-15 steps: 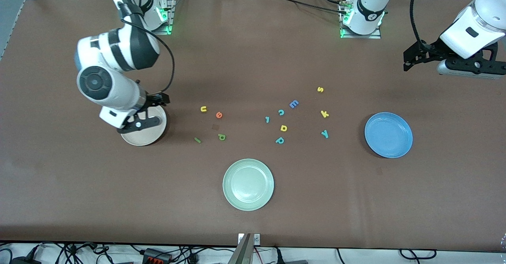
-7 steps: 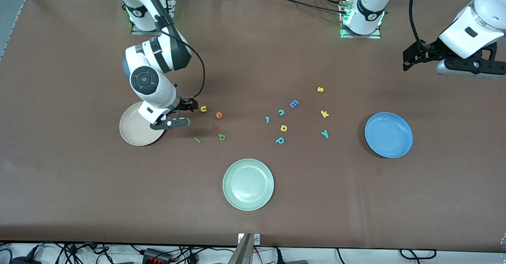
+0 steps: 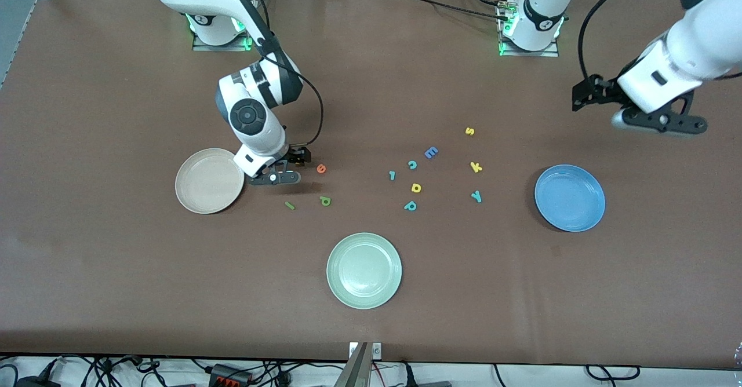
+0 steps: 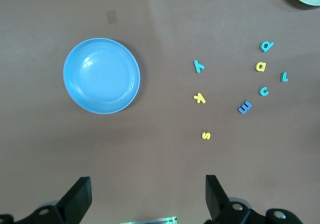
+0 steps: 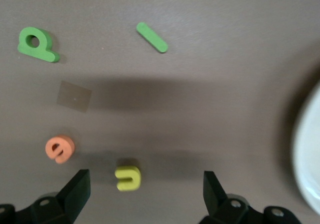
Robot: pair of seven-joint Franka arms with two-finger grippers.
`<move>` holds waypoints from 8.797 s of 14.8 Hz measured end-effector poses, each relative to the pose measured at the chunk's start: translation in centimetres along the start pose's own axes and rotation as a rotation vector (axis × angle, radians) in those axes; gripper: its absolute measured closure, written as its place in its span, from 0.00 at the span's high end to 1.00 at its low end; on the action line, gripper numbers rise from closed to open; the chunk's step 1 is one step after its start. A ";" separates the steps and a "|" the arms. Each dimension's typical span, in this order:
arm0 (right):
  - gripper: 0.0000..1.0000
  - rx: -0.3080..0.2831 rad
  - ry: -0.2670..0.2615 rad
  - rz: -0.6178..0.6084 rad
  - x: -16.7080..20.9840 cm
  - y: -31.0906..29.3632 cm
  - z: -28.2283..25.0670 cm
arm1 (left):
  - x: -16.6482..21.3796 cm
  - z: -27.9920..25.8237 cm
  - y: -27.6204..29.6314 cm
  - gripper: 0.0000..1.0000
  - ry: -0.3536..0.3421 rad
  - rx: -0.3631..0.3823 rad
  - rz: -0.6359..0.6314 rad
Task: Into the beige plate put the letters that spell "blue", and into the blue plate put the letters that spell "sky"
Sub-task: 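Grasp the yellow u with the right gripper while the left gripper reaches letters, then carry the yellow u to the white plate while the left gripper grasps cyan y, then release the u on the white plate while the left gripper drops y on blue plate, then grasp the orange e with the right gripper while the left gripper grasps yellow k, then place the orange e on the white plate while the left gripper places k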
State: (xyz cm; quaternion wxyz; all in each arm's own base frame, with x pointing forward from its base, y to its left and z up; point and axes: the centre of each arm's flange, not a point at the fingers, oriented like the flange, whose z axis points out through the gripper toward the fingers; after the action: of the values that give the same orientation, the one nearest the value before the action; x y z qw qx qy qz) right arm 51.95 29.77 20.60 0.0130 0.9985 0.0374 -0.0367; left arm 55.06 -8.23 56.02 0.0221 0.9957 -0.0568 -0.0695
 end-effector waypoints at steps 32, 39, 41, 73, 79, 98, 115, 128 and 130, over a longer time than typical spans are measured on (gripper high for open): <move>0.71 -0.012 -0.061 -0.001 -1.2 -1.9 3.1 | 12.9 35.2 12.7 1.00 -0.053 0.125 -0.357; 0.50 -0.013 -0.063 -0.004 -1.1 -2.1 3.4 | 13.1 36.8 11.8 0.95 -0.064 0.119 -0.345; 0.35 -0.010 -0.059 -0.004 -1.0 -2.2 3.1 | 13.0 37.4 11.7 0.84 -0.058 0.112 -0.344; 1.00 0.044 -0.101 0.030 7.4 14.4 -4.7 | 12.7 31.5 1.4 0.25 -0.198 0.112 -0.169; 0.97 0.085 -0.029 -0.115 5.0 1.4 -4.6 | 12.0 32.2 -8.8 0.25 -0.244 0.119 -0.092; 0.69 -0.012 -0.003 -0.122 1.5 -8.1 2.0 | 7.7 36.7 8.6 1.00 -0.129 0.005 -0.303; 0.28 -0.025 -0.012 -0.109 1.9 -7.8 2.5 | 4.8 39.5 9.4 0.48 -0.096 -0.012 -0.482; 0.28 -0.119 -0.189 0.106 7.8 17.8 -0.7 | 6.4 34.3 7.9 0.25 -0.105 0.042 -0.410; 0.28 -0.112 -0.209 0.104 7.4 20.0 -0.1 | 7.9 30.8 6.3 0.25 -0.125 0.064 -0.347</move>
State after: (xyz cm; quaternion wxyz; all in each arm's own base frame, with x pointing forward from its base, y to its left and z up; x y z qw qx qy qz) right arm 60.81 10.43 20.60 0.0743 0.9876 -0.0138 -0.1379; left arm 57.79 -16.46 24.79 -0.0257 0.9845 0.1125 -0.1319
